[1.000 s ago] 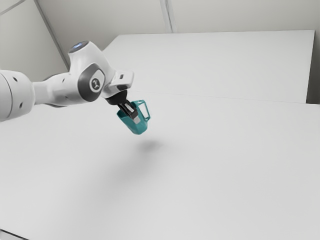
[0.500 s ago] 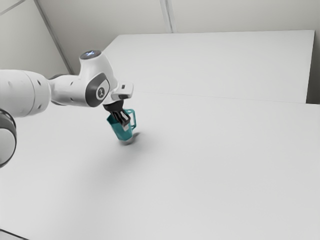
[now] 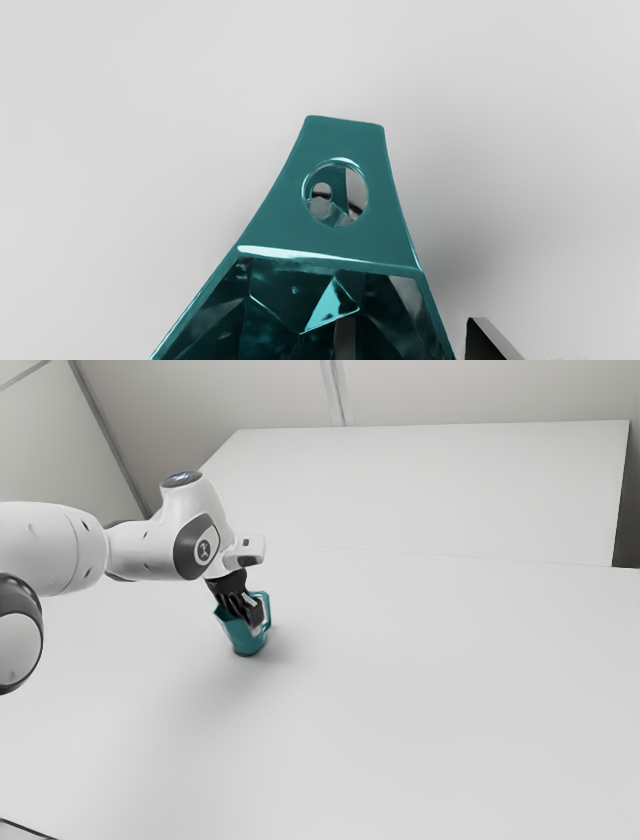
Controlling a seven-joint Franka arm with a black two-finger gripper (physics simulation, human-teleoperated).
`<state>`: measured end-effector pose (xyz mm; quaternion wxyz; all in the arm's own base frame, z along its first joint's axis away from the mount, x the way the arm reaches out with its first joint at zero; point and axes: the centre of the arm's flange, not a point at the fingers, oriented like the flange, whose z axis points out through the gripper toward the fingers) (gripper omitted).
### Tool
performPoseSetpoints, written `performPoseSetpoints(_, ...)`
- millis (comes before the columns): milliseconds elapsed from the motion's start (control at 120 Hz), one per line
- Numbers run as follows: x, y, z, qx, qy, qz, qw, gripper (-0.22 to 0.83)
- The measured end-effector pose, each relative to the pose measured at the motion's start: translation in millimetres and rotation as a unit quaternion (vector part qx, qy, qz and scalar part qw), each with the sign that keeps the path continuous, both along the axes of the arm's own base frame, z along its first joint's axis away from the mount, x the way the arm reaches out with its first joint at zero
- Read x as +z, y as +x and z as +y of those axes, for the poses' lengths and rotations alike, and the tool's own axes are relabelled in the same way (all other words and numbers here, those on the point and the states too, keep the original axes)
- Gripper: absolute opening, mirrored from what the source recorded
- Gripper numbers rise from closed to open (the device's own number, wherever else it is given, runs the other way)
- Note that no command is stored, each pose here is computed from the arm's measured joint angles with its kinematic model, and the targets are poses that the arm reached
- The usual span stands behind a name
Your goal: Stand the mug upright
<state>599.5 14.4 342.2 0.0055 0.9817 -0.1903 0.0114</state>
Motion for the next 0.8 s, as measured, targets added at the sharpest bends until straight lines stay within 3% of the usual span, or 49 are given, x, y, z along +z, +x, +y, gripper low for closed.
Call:
performPoseSetpoints(125,5,-1,-4,-0.003,-0.003,0.001,1.000,0.37)
performPoseSetpoints(283,21,-3,-8,-0.009,-0.005,-0.006,1.000,0.50)
performPoseSetpoints(567,102,-5,-2,-0.020,0.020,-0.064,0.998,0.59)
performPoseSetpoints(800,208,4,5,-0.001,0.051,-0.090,0.995,0.61)
